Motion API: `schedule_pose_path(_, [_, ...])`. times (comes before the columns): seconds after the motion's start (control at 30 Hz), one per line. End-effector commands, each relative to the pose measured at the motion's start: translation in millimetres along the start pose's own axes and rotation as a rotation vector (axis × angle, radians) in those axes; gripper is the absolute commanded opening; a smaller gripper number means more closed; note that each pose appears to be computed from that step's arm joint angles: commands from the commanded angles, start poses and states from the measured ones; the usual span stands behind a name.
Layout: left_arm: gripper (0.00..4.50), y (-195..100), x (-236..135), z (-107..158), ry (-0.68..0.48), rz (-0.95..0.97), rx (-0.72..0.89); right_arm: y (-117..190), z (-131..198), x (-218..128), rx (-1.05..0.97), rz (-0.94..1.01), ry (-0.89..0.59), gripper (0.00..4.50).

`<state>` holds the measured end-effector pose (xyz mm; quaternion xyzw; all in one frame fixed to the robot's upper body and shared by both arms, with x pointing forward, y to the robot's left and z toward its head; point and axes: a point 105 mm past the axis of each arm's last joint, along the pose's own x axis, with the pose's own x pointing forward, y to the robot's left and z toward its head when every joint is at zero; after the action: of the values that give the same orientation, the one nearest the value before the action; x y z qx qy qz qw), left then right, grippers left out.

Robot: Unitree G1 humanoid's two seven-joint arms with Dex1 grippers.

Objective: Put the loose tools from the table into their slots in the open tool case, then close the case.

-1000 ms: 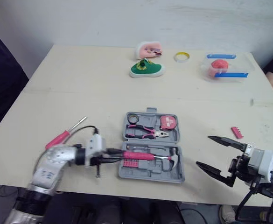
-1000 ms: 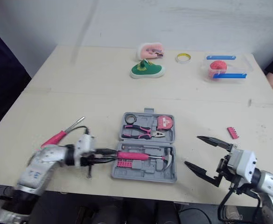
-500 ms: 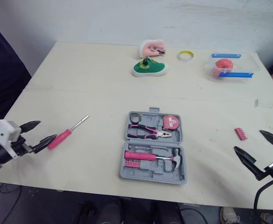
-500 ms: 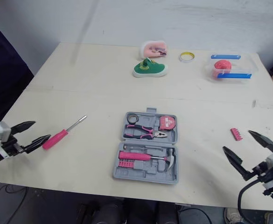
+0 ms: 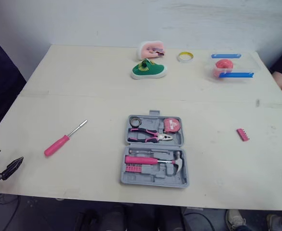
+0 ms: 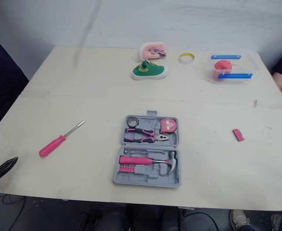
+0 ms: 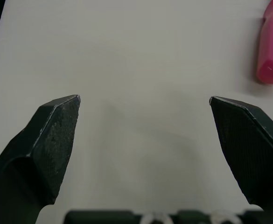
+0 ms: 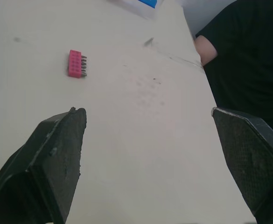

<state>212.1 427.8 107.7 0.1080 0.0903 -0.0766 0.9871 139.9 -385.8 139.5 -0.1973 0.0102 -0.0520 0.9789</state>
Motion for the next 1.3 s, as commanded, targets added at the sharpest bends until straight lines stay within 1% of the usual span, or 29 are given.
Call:
schedule_pose_path(0.03, [4.48,-5.5,9.3,29.3,-0.104,-0.029,0.043,10.3,15.6,16.7,0.021,0.013,-0.070,4.50])
schedule_pose_path(0.2, [4.48,-29.3,25.2,52.0,-0.159,-0.135,0.067,18.9,20.8,31.1,0.056,0.045,-0.116,4.50])
schedule_pose_path(0.27, [4.48,-59.8,39.0,69.0,-0.184,-0.286,0.074,21.9,20.8,42.6,0.056,0.046,-0.100,4.50])
schedule_pose_path(0.33, [4.48,-86.7,49.2,84.5,-0.209,-0.411,0.070,33.9,29.1,52.9,0.102,0.111,-0.141,4.50])
schedule_pose_path(0.37, [4.48,-99.9,54.8,93.7,-0.224,-0.475,0.061,37.7,28.8,59.0,0.133,0.121,-0.132,4.50])
schedule_pose_path(0.43, [4.48,-128.5,60.1,107.2,-0.228,-0.624,0.037,41.3,20.3,68.7,0.150,0.121,-0.057,4.50])
schedule_pose_path(0.5, [4.48,-145.9,61.4,113.2,-0.224,-0.709,0.031,43.5,14.5,73.4,0.157,0.131,-0.003,4.50])
schedule_pose_path(0.53, [4.48,-160.1,61.7,118.7,-0.228,-0.774,0.020,46.1,16.1,77.9,0.177,0.156,-0.007,4.50])
schedule_pose_path(0.6, [4.48,-176.0,60.8,125.0,-0.226,-0.844,0.003,48.4,19.1,83.1,0.204,0.182,-0.017,4.50])
schedule_pose_path(0.67, [4.48,-206.2,59.1,136.2,-0.247,-0.964,0.002,55.2,17.3,92.5,0.235,0.255,-0.006,4.50])
schedule_pose_path(0.7, [4.48,-223.7,55.5,142.2,-0.258,-1.042,0.005,54.8,12.3,98.7,0.285,0.268,0.011,4.50])
schedule_pose_path(0.73, [4.48,-240.6,52.5,148.2,-0.276,-1.112,0.012,57.9,2.3,103.2,0.309,0.321,0.051,4.50])
schedule_pose_path(0.8, [4.48,-257.6,48.1,153.4,-0.286,-1.187,0.022,56.8,-10.6,108.0,0.319,0.364,0.096,4.50])
schedule_pose_path(0.93, [4.48,-271.1,43.3,161.7,-0.307,-1.248,0.027,43.5,-21.0,124.6,0.337,0.336,0.114,4.50])
schedule_pose_path(1.0, [4.48,-279.5,39.8,162.9,-0.310,-1.281,0.028,38.5,-34.9,132.0,0.320,0.312,0.158,4.50])
schedule_pose_path(1.07, [4.48,-285.4,36.7,161.0,-0.302,-1.308,0.031,33.9,-42.9,137.8,0.327,0.292,0.171,4.50])
schedule_pose_path(1.3, [4.48,-286.0,35.9,160.4,-0.302,-1.308,0.017,39.4,-35.7,156.9,0.335,0.321,0.151,4.50])
